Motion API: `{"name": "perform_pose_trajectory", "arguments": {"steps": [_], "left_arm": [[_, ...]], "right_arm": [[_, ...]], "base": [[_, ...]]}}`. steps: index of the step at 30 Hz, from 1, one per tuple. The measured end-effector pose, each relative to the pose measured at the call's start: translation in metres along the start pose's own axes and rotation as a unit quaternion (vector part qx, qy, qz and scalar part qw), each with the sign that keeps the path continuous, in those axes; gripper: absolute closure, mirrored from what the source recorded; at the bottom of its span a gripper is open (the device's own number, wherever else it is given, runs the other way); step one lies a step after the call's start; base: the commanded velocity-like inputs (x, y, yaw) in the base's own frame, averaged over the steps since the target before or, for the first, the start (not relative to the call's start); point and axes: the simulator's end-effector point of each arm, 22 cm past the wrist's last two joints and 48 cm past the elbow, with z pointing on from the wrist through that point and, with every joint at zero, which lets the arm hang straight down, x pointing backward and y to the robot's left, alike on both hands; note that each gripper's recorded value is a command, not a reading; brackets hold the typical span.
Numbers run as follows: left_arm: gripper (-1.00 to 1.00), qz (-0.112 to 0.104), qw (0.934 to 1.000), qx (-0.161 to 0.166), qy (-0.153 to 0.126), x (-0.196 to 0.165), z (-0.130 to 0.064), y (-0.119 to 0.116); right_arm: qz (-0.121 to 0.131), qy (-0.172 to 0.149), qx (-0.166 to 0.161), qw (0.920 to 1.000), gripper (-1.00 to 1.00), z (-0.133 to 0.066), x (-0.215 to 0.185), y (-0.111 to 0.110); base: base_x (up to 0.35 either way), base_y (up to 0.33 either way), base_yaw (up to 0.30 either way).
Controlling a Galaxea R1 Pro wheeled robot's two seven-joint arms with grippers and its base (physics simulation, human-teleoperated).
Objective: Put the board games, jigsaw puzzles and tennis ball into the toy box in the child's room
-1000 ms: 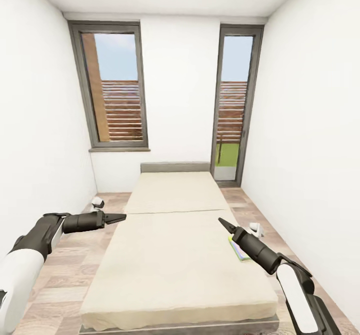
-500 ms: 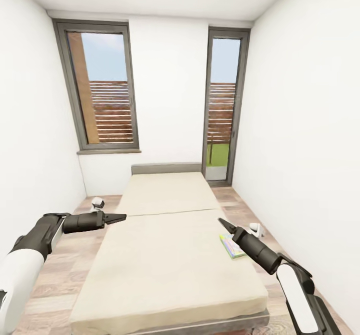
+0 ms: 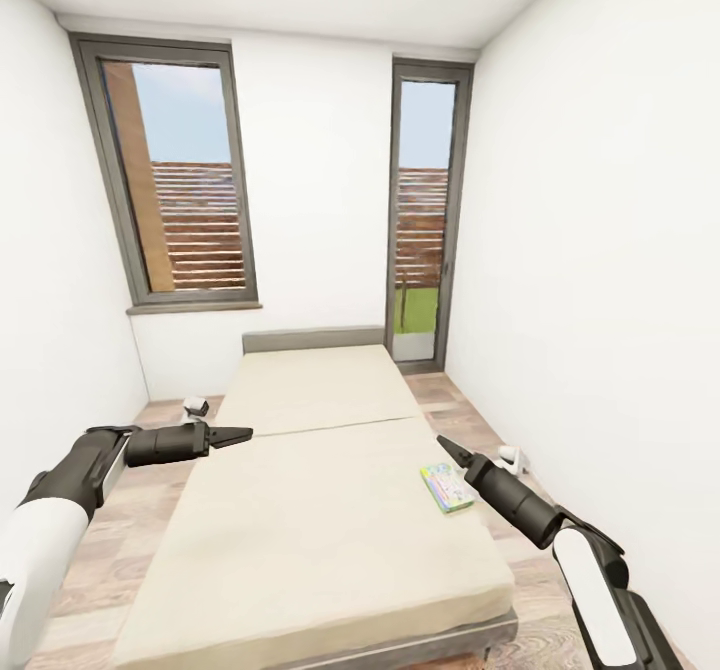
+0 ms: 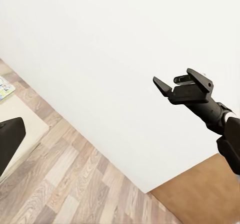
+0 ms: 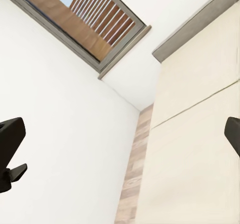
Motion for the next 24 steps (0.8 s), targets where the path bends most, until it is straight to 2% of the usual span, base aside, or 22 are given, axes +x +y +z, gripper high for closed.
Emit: {"name": "perform_pose_trajectory", "arguments": {"steps": [10, 24], "left_arm": [[-1.0, 0.001, 1.0, -0.007, -0.001, -0.0008, -0.0004, 0.0016], [-1.0, 0.001, 1.0, -0.002, 0.002, 0.0009, 0.0075, -0.0007]], "right_arm": [[0.0, -0.001, -0.002, 1.0, -1.0, 0.0003, 0.0001, 0.0023], [-0.003, -0.006, 0.006, 1.0, -1.0, 0.0015, 0.0003, -0.0023]], "base": [[0.0, -0.206, -0.122], [0.0, -0.249, -0.012]]}}
